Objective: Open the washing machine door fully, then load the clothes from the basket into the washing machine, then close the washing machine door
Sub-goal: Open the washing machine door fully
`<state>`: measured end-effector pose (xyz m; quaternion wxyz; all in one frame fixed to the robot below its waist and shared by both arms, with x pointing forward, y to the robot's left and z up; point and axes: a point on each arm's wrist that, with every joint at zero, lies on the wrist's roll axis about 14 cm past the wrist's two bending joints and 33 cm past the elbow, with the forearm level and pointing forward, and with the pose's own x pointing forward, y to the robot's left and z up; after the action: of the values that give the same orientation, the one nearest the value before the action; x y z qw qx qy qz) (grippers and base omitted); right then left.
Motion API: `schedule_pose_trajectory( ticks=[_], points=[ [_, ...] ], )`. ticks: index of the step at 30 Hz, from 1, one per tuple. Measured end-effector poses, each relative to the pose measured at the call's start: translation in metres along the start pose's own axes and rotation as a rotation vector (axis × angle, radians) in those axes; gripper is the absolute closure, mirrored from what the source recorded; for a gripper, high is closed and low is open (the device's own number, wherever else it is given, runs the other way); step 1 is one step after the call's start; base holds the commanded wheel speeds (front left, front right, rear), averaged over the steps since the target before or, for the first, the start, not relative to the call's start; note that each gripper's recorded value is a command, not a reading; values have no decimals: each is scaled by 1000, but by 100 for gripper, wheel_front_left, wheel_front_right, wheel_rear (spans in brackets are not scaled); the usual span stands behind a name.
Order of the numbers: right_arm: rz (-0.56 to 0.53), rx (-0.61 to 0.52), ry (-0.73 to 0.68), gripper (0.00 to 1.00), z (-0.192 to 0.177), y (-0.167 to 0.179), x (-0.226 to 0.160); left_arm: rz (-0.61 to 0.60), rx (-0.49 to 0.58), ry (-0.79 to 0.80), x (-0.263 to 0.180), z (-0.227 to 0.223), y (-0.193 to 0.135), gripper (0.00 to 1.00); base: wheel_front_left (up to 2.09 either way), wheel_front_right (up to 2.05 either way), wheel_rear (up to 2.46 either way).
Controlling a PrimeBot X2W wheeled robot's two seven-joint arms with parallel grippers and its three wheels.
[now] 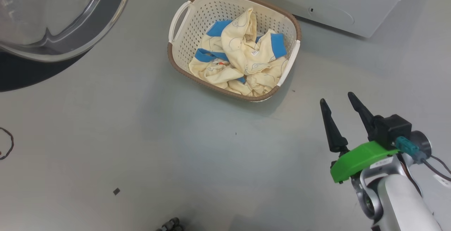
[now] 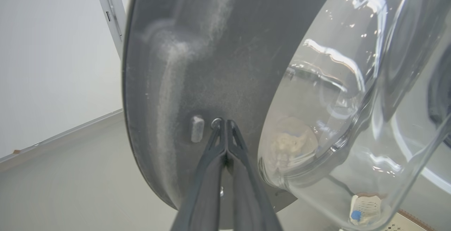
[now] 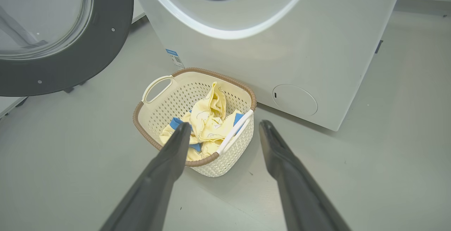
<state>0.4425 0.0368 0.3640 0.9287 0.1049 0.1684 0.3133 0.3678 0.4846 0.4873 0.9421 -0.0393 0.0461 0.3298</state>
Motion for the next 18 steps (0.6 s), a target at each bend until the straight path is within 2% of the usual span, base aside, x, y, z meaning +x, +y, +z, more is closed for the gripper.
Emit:
schedule_pose_trajectory(
  ticks=[7, 18],
  points=[
    [7, -2, 11, 0, -1, -1, 6, 13, 26, 10, 4, -1, 4, 100, 0, 0, 0],
    [16, -16, 14, 0, 2, 4, 3, -33, 42, 4, 2, 4, -7, 100, 0, 0, 0]
  ],
)
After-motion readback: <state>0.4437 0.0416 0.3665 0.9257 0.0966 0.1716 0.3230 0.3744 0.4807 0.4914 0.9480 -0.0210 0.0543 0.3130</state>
